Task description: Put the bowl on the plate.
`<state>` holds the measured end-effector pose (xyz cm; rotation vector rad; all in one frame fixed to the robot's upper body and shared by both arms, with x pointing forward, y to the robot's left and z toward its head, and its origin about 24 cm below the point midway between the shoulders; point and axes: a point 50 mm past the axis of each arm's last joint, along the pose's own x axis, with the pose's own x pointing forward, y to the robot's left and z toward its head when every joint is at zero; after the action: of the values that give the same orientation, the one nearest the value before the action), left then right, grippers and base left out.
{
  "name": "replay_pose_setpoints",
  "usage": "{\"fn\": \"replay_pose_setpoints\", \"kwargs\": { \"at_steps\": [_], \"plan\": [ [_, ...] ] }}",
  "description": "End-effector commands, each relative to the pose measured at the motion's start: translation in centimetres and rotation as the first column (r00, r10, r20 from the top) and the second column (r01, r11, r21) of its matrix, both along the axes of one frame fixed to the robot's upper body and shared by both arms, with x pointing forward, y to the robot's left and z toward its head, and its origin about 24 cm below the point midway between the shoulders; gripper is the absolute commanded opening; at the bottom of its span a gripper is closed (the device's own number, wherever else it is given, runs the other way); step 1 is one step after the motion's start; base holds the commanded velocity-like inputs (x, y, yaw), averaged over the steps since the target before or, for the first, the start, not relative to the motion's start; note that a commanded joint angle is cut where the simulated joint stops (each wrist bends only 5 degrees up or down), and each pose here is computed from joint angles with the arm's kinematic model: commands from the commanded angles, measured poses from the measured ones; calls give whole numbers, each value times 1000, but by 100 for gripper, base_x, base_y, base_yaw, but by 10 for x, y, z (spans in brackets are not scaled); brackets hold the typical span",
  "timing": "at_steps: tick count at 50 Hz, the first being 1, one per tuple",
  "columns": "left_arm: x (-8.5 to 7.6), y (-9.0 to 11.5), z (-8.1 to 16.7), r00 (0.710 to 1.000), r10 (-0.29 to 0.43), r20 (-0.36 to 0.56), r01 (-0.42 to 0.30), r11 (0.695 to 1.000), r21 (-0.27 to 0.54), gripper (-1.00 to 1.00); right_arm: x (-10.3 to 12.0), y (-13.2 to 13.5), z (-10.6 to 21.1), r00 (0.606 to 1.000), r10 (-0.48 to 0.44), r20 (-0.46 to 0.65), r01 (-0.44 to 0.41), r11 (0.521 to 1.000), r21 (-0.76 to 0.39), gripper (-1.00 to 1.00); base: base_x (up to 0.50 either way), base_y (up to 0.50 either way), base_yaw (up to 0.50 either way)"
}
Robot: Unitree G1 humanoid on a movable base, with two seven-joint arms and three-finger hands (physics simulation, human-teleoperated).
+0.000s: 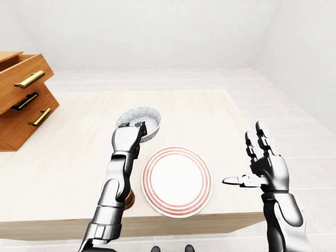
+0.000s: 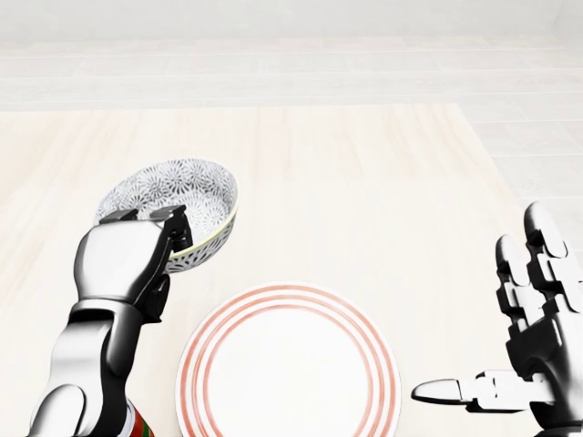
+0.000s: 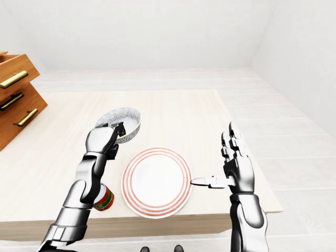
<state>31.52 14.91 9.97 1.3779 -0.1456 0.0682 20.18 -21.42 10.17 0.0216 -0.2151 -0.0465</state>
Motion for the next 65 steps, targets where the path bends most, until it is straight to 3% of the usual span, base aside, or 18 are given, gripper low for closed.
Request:
{"fn": "replay_pose_setpoints", "kwargs": {
  "at_steps": [1,32,65],
  "plan": [
    [-11,-14,3,999,-28,34,28,1000,1,-100,-2,-1,0,1000,1,2,-1,1000,2,100,0,0,0],
    [-65,-41,-5,992,-117,40,116,993,29,-100,-2,-1,-4,1000,3,-18,-3,1000,4,100,0,0,0],
    [-104,-72,-14,969,-243,45,242,970,23,-100,-2,-1,-4,1000,2,-19,-2,1000,2,100,0,0,0]
  ]
}}
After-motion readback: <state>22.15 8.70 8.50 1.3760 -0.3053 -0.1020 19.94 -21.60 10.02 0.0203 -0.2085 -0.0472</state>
